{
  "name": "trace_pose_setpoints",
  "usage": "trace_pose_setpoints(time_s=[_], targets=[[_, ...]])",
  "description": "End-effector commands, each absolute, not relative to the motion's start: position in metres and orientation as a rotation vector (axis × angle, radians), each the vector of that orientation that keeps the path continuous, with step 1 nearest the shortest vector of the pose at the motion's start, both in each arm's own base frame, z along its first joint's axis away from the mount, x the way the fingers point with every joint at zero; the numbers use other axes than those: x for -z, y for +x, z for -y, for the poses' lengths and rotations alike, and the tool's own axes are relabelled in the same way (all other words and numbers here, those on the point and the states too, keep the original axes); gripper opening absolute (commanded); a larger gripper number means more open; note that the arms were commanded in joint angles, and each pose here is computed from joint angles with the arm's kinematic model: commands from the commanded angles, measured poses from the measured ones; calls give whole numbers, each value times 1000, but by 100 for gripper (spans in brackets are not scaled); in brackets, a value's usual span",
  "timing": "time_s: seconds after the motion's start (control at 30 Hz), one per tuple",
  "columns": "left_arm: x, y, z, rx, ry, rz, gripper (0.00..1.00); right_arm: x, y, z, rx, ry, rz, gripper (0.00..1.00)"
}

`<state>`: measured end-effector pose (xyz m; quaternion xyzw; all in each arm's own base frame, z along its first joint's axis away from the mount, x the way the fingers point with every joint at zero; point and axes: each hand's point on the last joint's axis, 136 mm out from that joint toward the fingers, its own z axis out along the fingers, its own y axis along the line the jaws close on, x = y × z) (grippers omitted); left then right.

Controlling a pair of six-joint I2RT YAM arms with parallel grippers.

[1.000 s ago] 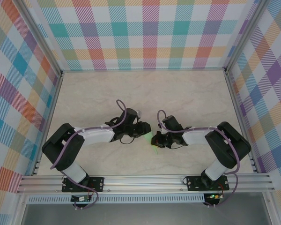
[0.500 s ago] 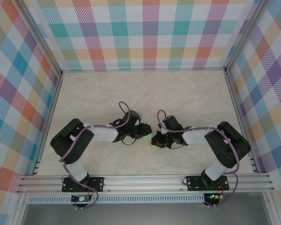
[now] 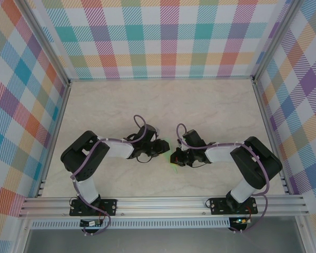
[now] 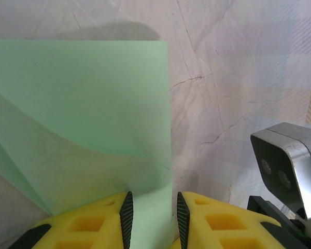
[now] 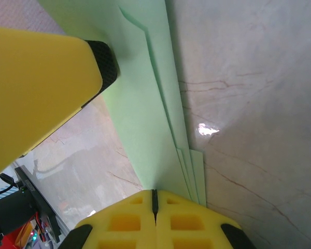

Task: Fold a paper plane with a square sheet of paper (pick it up from the middle)
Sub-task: Fold the wing for the fifth time at the center of the table.

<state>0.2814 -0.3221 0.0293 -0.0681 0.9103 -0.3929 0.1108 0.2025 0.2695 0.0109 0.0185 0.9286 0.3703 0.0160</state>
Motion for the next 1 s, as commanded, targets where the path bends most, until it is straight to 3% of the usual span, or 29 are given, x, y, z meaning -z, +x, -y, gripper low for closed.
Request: trace_pose_setpoints(time_s=[0.0, 0.97], targets=[[-17, 299, 306, 1063, -213, -2674, 31, 35, 152, -224, -869, 130, -3165, 4], [-12, 350, 259, 1047, -256, -2708, 31, 35, 145, -225, -905, 60, -3183, 4]])
